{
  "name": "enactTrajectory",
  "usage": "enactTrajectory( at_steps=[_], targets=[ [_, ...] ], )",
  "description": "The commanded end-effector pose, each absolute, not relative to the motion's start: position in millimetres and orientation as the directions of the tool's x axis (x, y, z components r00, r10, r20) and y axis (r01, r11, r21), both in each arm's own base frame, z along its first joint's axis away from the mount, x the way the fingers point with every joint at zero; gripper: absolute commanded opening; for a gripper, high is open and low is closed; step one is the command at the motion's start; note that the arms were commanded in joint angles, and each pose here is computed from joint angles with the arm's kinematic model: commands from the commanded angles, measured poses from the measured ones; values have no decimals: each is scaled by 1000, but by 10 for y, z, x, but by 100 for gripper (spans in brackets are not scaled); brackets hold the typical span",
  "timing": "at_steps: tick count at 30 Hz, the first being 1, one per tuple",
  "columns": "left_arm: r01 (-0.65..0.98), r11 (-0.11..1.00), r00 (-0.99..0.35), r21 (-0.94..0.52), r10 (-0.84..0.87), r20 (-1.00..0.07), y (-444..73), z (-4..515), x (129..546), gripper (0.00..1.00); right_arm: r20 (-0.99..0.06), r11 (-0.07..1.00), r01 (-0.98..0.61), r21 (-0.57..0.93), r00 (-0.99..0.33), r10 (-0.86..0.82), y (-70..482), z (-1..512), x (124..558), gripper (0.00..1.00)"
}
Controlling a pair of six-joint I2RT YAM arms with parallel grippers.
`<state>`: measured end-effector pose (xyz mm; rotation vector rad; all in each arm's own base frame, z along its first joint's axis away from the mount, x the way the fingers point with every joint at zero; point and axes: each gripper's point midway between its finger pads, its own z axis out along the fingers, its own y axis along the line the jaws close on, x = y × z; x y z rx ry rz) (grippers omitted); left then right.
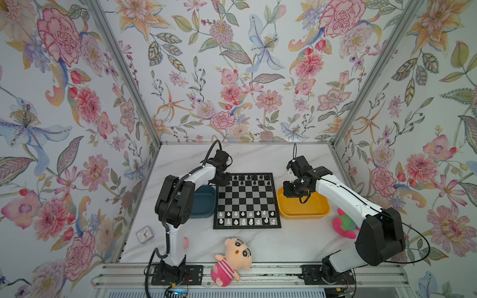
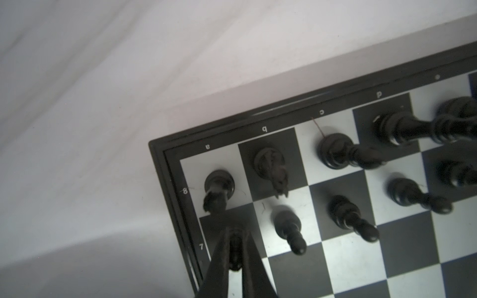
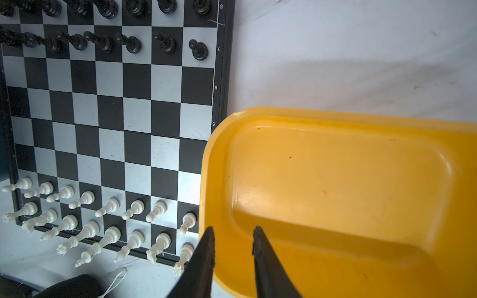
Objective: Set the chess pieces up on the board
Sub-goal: 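Lower the black pawn onto the empty seventh-rank square with the left gripper, then open the left gripper and raise it off the black pawn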
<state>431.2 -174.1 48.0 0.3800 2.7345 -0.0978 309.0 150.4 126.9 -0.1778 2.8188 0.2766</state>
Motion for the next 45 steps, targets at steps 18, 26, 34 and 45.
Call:
enactTrajectory(
  at_steps=[18,26,34,45],
  targets=[
    [307,952,-877,-3,281,-390,-1788,731,4273,24,-333,971,-145,189,-940,-76,1489,1361,3074,28],
    [312,950,-848,1,279,-451,-1824,1071,4309,26,-354,971,-149,188,-932,-74,1482,1428,3084,28],
    [288,956,-716,53,252,-651,-1717,2035,4360,26,-422,976,-164,144,-902,-89,1342,1688,3143,29],
    [127,988,-39,91,97,-995,-1080,3875,3685,71,-684,986,-135,94,-728,-34,912,2479,3376,54]
  ],
)
